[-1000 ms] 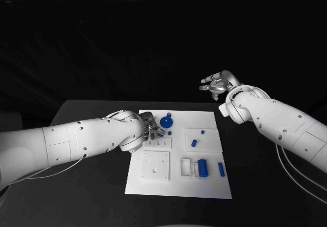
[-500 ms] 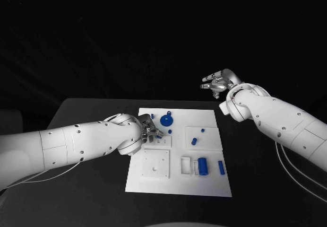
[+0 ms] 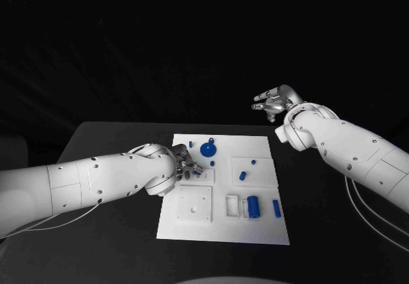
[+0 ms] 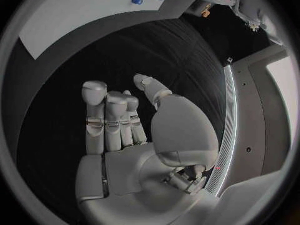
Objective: Assemble the parts on the task board
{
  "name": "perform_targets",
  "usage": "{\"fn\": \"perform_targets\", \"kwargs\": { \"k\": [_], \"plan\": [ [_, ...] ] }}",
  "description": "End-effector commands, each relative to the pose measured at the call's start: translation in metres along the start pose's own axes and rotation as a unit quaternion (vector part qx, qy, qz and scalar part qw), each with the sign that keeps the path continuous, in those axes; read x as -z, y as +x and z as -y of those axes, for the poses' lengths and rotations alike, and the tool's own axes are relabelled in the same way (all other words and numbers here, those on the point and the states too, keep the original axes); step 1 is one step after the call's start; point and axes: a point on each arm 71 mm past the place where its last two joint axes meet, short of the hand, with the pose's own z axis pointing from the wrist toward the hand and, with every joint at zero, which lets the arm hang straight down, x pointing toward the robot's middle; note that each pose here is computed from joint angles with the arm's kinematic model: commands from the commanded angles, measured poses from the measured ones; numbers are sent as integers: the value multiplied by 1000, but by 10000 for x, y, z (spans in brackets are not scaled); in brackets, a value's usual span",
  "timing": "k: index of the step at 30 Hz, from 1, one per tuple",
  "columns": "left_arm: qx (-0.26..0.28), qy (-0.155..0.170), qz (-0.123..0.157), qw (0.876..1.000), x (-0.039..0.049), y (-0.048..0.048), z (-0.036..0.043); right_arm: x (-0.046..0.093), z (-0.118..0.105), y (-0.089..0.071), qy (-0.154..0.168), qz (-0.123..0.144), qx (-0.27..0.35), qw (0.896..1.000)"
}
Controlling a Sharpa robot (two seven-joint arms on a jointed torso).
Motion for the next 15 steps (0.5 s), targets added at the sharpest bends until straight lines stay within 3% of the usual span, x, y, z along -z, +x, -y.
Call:
{"fn": "perform_targets", "kwargs": {
  "k": [1,15],
  "plan": [
    [-7,1,-6,1000,8,17,4,-1,-2,6,0,-7,0,1000],
    [-15,4,4,1000,-20,38,1,0,-5,7,-1,-8,0,1000]
  ]
}}
